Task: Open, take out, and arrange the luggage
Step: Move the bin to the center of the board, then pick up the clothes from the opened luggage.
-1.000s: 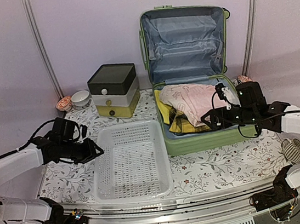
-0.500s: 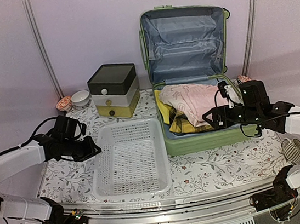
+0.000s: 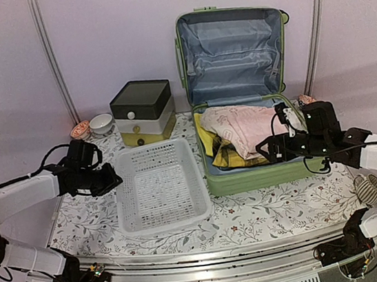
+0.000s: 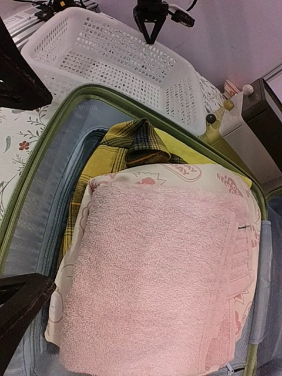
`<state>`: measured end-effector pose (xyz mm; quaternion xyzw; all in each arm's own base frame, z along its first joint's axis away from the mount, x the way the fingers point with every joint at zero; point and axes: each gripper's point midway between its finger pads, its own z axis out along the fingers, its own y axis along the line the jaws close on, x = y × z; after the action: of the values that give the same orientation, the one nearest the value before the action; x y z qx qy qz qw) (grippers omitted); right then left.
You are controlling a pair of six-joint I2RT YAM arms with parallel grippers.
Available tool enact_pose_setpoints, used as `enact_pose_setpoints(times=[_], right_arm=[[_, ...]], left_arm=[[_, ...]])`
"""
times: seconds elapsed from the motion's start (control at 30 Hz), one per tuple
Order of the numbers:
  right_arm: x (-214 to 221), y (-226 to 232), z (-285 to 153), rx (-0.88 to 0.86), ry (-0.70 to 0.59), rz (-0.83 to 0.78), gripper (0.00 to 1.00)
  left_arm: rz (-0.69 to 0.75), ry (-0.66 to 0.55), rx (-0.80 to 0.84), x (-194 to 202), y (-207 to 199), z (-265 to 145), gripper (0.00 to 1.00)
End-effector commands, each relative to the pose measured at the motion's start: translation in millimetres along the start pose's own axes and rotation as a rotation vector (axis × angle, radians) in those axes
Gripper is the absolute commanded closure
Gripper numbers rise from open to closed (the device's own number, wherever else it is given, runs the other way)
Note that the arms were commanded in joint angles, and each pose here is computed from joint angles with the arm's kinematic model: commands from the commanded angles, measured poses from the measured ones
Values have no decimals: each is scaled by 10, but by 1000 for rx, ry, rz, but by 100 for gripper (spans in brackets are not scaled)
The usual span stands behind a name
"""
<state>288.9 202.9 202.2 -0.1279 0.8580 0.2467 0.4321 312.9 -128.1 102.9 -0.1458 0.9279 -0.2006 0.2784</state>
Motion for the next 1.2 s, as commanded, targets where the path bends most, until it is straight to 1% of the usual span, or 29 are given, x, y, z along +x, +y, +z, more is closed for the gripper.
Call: enact_pose_setpoints(times=[0.0,0.03,0.07,0.13,0.17,0.27,0.33,0.37,0.5,0.6,0.73,0.8,0.87,0.93,0.97,1.03,1.1,1.17], right_arm=[[21,-32,-123,6,-27,-1,1],[57,-45,-145,7,-29,0,1],[67,-43,-194,2,-44,-1,1],[134,-84,-245,10,-59,-4,1],[167,-104,-260,13,-67,-4,1],[224,-178,-294,38,-95,-2,1],[231,-234,-295,63,-111,5,1],[237,-282,-293,85,-123,7,1],[343,-491,-244,169,-166,15,1],[381,-533,-243,173,-195,63,1],[604,-715,-275,234,-206,95,1],[601,-708,-332,217,-243,126,1],[563,-669,-385,187,-282,122,1],[629,-663,-395,179,-267,116,1],[607,-608,-406,148,-276,115,1],[614,-536,-405,101,-290,84,1],[614,-561,-412,114,-297,91,1],[627,-568,-386,111,-296,113,1]], left_arm=[[-14,-65,35,-267,-85,50,83],[-8,-63,48,-275,-117,43,74],[-2,-65,67,-286,-165,15,62],[3,-80,92,-301,-207,-60,42],[6,-86,110,-295,-230,-94,33],[23,-111,149,-315,-299,-215,14],[42,-118,150,-330,-313,-283,5],[50,-122,148,-330,-312,-314,2],[116,-166,178,-309,-338,-469,2],[181,-192,229,-246,-377,-577,2],[244,-255,226,-224,-317,-698,2],[257,-293,212,-216,-253,-755,2],[261,-326,205,-209,-205,-813,2],[241,-344,207,-209,-183,-866,2],[230,-348,199,-217,-168,-889,2],[200,-343,122,-245,-45,-884,2],[223,-310,81,-221,-3,-844,2],[249,-272,85,-202,-47,-808,2]])
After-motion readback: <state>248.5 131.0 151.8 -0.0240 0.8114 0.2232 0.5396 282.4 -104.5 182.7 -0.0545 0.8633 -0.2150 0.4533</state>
